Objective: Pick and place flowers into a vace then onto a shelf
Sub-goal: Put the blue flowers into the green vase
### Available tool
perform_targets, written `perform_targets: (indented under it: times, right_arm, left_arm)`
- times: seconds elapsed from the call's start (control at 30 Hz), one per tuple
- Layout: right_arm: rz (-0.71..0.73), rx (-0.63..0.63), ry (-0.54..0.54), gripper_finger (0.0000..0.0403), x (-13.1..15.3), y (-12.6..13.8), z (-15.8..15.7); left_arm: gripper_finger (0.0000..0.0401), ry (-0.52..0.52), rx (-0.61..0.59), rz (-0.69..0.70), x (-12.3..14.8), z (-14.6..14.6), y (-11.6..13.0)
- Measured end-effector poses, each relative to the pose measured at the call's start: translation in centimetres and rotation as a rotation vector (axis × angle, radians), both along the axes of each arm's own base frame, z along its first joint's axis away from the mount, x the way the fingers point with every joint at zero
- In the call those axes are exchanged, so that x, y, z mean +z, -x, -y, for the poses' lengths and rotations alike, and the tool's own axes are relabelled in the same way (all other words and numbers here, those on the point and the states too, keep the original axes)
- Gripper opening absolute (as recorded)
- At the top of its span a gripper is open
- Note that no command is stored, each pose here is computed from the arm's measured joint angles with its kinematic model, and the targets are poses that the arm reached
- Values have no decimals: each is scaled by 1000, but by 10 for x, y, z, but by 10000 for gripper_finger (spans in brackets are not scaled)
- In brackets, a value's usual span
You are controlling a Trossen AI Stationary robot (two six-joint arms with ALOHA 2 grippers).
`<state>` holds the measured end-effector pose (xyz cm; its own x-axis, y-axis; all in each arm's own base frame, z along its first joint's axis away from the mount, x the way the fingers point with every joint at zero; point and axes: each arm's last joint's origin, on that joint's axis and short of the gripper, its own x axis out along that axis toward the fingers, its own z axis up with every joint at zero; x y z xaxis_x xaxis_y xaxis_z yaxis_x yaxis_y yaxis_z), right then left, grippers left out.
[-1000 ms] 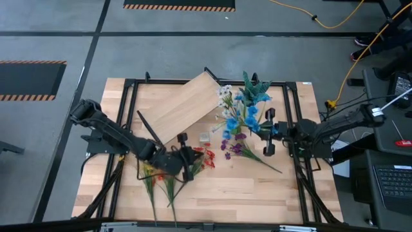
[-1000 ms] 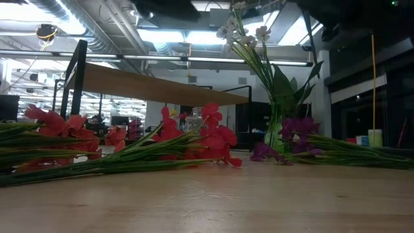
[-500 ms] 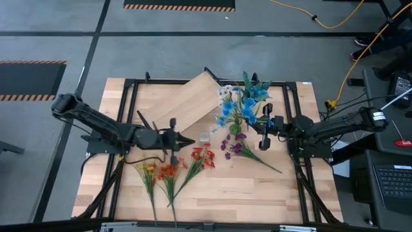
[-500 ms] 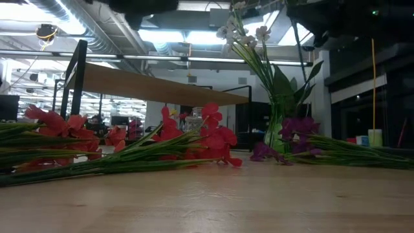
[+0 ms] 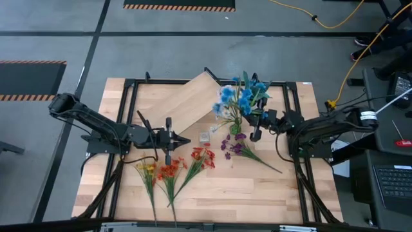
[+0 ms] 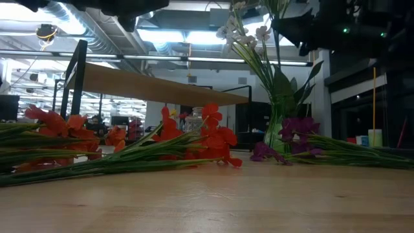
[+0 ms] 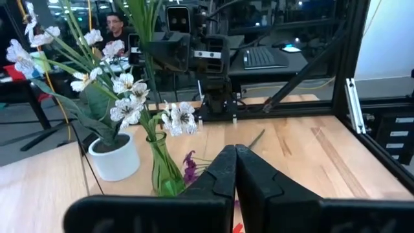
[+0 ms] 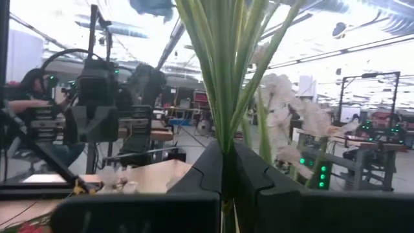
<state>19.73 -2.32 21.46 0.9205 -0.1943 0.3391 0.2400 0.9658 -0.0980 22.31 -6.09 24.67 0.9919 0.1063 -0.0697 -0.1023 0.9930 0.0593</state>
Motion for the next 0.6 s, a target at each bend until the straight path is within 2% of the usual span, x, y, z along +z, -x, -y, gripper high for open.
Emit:
perform_targets:
  times: [0.43,0.6]
  right_arm:
    - [-62,-27,13,10,-15,-9,7]
    - [-90,-53,-17,10,-22,-12,8]
  left_arm:
    - [3,6,1,0,0,0,0]
    - [3,6,1,0,0,0,0]
